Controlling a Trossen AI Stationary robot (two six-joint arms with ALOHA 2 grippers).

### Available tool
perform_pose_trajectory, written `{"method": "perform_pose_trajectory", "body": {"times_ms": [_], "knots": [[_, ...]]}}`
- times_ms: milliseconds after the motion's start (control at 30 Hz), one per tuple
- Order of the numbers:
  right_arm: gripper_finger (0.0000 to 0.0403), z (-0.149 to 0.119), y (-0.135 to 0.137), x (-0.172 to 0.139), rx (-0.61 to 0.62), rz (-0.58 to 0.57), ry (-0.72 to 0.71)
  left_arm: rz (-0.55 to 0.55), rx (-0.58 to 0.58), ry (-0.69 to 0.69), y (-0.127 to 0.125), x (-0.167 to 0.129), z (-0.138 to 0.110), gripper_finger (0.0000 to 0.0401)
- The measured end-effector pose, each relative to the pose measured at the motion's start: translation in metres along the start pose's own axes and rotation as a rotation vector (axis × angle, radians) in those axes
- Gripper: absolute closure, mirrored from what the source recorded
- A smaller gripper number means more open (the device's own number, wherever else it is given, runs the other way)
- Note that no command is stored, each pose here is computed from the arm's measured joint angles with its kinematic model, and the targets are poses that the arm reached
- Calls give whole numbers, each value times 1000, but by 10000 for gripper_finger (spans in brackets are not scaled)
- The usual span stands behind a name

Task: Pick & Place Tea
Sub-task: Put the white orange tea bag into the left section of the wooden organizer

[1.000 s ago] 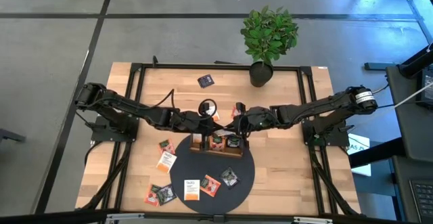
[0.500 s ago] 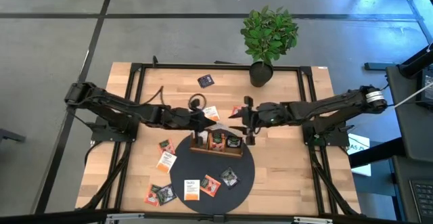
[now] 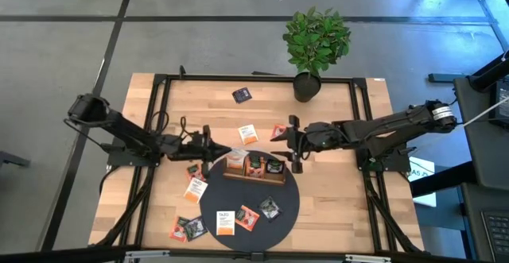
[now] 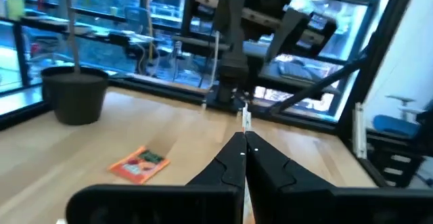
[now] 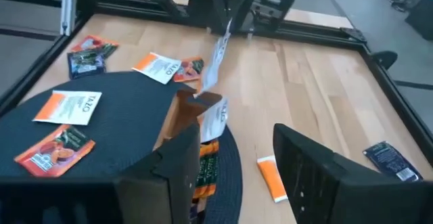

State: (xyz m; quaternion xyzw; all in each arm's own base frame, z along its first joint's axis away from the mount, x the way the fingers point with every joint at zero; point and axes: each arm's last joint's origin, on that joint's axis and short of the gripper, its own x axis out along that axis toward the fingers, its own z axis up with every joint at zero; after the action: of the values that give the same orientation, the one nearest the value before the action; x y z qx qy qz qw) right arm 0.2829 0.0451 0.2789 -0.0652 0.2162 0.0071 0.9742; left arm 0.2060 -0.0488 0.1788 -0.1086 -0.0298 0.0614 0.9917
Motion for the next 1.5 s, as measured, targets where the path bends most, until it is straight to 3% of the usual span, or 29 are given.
{"method": "perform_pose_trajectory", "body": {"times_ms": [433, 1233, 1500], "knots": [[215, -4, 3, 14, -1, -1, 6, 34, -9, 142, -4, 18, -34, 399], [214, -6, 3, 14, -6, 1, 21, 173, -37, 186, 3, 22, -61, 392], [214, -6, 3, 14, -8, 1, 21, 182, -70, 158, 3, 22, -58, 354]]}}
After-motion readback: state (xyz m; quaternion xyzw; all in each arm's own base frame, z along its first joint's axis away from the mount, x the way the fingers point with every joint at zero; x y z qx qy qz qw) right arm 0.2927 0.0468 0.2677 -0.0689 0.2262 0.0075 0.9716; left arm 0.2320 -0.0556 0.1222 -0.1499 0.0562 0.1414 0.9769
